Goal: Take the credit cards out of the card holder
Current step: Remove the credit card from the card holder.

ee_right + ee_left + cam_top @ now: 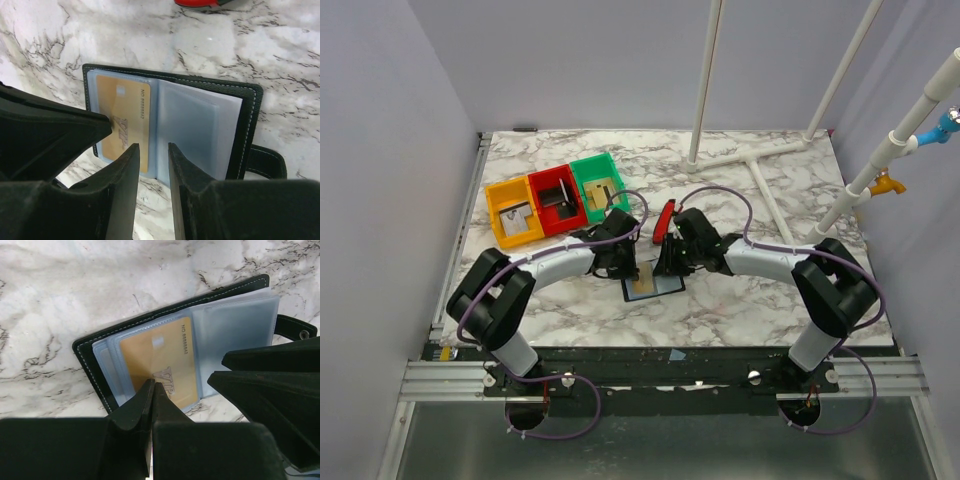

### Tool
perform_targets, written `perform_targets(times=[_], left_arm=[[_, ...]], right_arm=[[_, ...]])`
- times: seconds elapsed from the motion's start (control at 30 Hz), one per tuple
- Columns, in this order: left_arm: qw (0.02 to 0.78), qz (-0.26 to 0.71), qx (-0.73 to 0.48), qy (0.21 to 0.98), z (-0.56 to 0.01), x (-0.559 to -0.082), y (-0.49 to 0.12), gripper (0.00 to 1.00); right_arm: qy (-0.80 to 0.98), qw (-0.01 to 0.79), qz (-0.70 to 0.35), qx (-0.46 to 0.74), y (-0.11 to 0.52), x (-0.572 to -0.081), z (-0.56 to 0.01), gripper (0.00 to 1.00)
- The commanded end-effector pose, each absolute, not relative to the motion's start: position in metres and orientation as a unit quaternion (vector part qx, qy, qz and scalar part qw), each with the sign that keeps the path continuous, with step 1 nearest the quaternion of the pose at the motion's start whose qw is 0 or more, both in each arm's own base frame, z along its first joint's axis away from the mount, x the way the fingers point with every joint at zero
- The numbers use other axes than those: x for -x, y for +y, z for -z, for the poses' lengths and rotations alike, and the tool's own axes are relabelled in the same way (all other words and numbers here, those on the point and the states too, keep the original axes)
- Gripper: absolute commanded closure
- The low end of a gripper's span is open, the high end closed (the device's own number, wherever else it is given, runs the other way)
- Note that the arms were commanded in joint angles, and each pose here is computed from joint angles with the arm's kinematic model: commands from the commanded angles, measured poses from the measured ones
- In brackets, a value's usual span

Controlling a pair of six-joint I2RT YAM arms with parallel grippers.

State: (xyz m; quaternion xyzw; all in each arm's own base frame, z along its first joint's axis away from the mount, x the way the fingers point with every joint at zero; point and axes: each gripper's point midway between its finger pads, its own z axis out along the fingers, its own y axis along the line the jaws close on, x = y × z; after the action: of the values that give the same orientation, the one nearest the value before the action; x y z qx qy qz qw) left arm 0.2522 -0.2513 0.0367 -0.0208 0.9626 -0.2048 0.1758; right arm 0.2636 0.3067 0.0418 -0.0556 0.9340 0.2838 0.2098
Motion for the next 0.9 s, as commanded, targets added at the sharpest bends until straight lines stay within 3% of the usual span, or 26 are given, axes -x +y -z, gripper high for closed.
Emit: perform_targets(times=[0.0, 0.87], left_arm=[[0.160, 0.207, 0.014, 0.965, -0.031, -0.249, -0.259, 1.00], [0.191, 0.163, 0.021, 0.968, -0.045, -0.246, -0.231, 1.00]], right_arm=[[0.932, 0.188, -0.306, 0.045, 0.305, -0.260, -0.033, 0.68], [0.928, 0.169, -0.329, 0.041, 0.308, -0.258, -0.029, 0.68]])
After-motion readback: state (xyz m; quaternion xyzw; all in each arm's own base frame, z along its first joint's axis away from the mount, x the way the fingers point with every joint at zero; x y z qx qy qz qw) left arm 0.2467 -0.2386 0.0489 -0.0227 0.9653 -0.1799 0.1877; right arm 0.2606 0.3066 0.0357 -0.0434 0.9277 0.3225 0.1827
